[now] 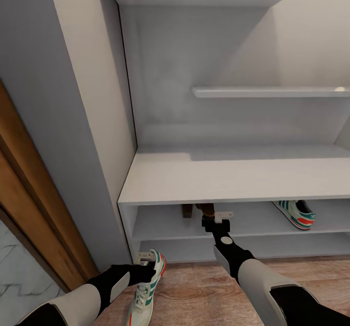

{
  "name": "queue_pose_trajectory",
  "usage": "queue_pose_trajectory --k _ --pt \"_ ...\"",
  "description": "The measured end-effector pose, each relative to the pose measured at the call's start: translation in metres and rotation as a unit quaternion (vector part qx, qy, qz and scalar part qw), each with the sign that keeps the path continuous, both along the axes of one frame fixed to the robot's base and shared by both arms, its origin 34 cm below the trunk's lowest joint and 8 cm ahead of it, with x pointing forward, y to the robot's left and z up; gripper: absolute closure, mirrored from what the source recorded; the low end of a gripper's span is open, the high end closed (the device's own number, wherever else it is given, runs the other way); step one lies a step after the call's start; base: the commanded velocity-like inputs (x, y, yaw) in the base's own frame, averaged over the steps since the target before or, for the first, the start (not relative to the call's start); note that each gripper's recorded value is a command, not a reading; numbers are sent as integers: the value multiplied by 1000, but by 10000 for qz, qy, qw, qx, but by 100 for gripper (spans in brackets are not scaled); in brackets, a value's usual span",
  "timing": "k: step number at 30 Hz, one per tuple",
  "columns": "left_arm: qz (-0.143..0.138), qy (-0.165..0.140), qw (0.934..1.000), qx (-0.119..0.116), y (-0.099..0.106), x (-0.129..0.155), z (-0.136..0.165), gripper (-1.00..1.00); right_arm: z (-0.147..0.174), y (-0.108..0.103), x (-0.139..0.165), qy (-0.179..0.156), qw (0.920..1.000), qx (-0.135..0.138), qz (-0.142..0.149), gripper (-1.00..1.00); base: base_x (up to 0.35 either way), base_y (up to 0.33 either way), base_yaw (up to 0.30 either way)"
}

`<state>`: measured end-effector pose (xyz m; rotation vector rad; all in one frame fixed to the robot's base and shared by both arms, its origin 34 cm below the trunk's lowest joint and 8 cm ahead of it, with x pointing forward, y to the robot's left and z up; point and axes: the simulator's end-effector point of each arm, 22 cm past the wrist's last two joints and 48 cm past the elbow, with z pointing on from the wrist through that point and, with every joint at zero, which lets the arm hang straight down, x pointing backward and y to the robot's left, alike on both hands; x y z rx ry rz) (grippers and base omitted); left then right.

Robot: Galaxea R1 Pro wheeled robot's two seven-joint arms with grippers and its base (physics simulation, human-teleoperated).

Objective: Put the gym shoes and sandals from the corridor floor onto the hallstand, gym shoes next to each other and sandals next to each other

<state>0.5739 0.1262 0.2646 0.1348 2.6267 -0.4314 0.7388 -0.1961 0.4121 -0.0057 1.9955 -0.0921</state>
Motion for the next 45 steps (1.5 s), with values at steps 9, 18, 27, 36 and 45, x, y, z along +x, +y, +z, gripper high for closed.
queue_pose_trajectory --k 9,18,27,36,45 --pt "-3 0 10000 2 0 0 0 100 0 0 0 0 10000 0 0 100 0 0 0" --pt "-2 0 10000 1 0 0 0 100 0 -1 0 0 10000 -2 -4 100 0 0 0" --pt "-20 1 10000 -41 -2 0 1 100 0 -1 0 0 10000 -5 -5 100 0 0 0" --pt "-24 1 10000 -46 -2 0 1 100 0 -1 0 1 10000 -1 -9 100 0 0 0" --pt "-27 1 10000 -46 -2 0 1 100 0 -1 0 3 10000 2 -13 100 0 0 0"
